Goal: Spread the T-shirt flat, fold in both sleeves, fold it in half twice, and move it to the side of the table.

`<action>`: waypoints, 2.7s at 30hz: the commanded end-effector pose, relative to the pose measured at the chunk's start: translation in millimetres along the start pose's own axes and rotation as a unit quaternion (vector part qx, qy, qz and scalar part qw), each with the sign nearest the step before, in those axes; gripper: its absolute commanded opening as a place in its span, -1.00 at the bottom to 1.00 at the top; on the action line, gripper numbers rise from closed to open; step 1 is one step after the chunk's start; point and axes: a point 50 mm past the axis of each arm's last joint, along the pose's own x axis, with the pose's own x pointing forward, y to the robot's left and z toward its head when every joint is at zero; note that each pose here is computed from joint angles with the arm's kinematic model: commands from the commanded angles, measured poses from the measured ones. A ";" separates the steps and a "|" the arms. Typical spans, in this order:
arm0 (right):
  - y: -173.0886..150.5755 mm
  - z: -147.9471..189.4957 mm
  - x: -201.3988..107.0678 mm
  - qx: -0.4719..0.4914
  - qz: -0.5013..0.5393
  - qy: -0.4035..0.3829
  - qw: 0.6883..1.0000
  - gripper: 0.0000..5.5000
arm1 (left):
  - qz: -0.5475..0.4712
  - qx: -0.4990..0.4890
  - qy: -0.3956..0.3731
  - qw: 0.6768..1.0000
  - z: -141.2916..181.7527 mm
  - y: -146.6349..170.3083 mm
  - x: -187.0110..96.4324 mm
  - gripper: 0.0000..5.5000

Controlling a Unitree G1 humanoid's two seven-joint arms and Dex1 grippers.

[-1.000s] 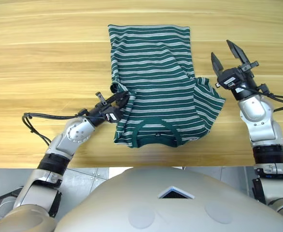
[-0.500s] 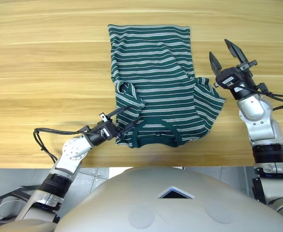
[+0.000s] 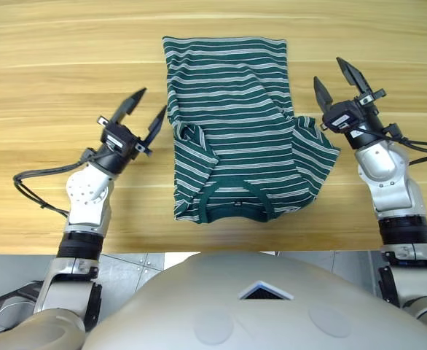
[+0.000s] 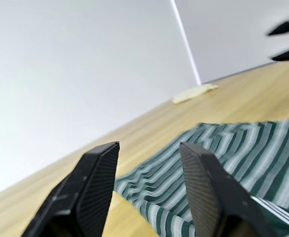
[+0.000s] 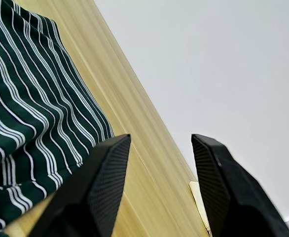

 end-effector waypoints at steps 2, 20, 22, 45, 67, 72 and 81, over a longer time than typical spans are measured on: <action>1.5 0.1 3.4 0.001 -0.002 -0.001 1.000 -0.16 | 0.001 0.026 0.022 0.999 -0.4 6.1 11.8 -0.17; -1.1 0.4 1.5 0.000 -0.013 -0.004 1.000 -0.16 | -0.129 0.075 0.154 0.977 -57.6 -56.2 39.6 -0.17; -2.5 3.0 0.5 -0.003 -0.014 -0.008 1.000 -0.16 | -0.140 0.098 0.180 0.969 -65.3 -53.8 38.3 -0.17; 33.1 11.2 -149.4 -0.078 0.325 0.124 0.934 -0.16 | -0.050 0.148 0.187 0.970 -48.3 -31.4 3.5 -0.17; 29.9 -30.4 -123.0 -0.181 0.286 0.172 0.925 -0.16 | 0.077 0.168 0.045 0.982 17.2 -8.1 26.0 -0.17; 16.3 -16.2 -141.0 -0.196 0.326 0.160 0.911 -0.16 | 0.102 0.177 0.045 0.978 22.2 1.7 22.3 -0.17; 50.2 -9.7 -112.9 -0.159 0.349 0.087 0.919 -0.16 | 0.103 0.174 0.036 0.979 24.3 0.9 27.7 -0.17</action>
